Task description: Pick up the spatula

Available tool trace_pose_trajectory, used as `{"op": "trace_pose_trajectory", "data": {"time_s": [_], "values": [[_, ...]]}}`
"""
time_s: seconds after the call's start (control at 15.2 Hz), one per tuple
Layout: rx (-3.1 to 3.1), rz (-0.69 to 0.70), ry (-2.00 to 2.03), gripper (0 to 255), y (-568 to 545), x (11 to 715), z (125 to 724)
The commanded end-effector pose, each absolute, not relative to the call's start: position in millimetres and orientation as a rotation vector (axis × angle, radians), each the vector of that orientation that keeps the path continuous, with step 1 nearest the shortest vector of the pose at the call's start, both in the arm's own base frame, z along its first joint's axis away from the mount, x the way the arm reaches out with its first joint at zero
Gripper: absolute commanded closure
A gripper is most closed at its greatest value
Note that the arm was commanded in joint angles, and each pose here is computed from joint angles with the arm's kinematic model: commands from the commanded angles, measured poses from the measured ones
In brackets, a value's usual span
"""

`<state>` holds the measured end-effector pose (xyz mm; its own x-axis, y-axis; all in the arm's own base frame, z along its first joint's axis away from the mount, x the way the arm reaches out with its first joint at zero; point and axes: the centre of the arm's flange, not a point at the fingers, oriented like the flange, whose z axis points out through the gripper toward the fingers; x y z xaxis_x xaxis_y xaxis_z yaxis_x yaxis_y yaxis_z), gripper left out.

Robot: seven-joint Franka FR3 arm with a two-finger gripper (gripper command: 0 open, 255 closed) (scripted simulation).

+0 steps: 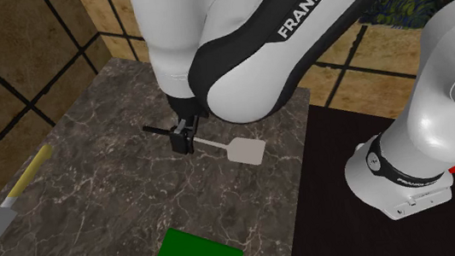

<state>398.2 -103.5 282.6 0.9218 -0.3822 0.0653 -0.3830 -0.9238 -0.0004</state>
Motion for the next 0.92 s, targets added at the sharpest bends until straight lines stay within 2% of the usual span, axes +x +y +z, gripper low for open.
{"op": "trace_pose_trajectory", "data": {"time_s": [0.0,0.2,0.26,0.86], "values": [[3.067,0.102,-0.611,0,-104.2,398.4,271.8],[3.067,0.102,-0.611,0,-104.2,398.3,263.4],[3.067,0.102,-0.611,255,-103.8,398.2,263.6],[3.067,0.102,-0.611,255,-104.2,398.4,263.4]]}}
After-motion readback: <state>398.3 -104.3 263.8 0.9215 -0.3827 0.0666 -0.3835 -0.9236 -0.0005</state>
